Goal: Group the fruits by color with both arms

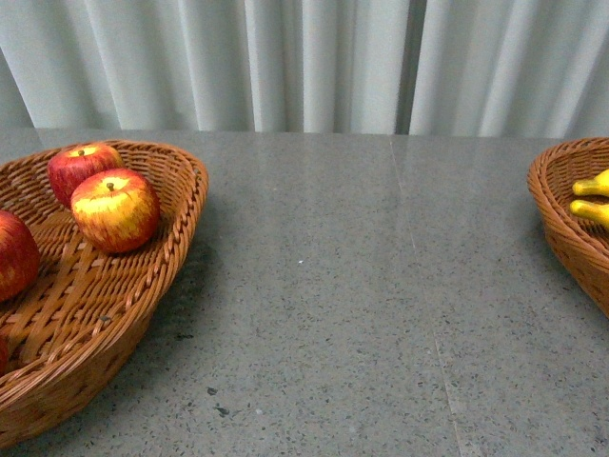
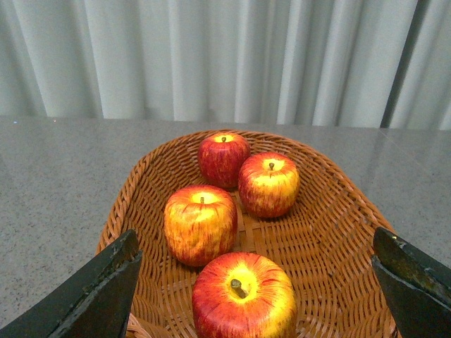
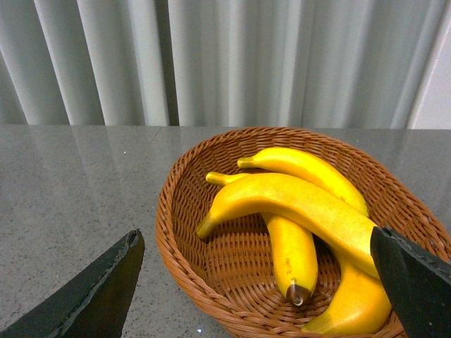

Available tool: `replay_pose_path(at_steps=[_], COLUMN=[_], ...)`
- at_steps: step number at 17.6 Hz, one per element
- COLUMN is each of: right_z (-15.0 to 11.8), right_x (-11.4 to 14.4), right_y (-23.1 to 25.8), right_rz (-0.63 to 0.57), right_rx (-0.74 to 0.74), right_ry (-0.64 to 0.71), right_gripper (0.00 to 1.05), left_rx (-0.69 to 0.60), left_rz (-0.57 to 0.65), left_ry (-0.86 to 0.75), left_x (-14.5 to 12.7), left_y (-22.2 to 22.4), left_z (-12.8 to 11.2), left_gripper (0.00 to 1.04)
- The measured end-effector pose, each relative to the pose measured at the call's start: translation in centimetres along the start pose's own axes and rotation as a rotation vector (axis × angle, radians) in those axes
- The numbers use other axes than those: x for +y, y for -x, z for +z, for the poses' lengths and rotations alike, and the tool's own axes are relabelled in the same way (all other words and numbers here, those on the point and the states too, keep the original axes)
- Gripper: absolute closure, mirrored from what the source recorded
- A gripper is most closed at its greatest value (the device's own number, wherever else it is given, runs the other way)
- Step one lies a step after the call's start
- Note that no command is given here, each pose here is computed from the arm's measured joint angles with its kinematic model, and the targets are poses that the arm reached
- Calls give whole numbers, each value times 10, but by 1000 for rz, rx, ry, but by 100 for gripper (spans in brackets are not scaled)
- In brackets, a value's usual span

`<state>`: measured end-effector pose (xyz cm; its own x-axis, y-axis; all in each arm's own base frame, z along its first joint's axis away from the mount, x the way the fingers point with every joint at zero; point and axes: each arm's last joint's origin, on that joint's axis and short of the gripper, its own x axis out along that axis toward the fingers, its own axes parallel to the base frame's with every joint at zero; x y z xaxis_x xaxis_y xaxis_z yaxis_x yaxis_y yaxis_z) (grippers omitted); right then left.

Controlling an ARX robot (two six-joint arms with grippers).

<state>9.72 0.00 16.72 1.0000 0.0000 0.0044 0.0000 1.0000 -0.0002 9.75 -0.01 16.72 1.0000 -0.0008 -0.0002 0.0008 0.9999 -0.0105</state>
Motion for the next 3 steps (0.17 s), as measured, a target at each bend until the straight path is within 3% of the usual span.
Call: replay_pose_path(at_steps=[3], right_z=[0], right_x=[0], right_y=[0], right_rz=[0], right_rx=[0], right_ry=[0], right_gripper=[7], left_rx=[0], left_rz=[0], left_ry=[0], left_x=[0], left_y=[0], left_z=[0], left_gripper=[7])
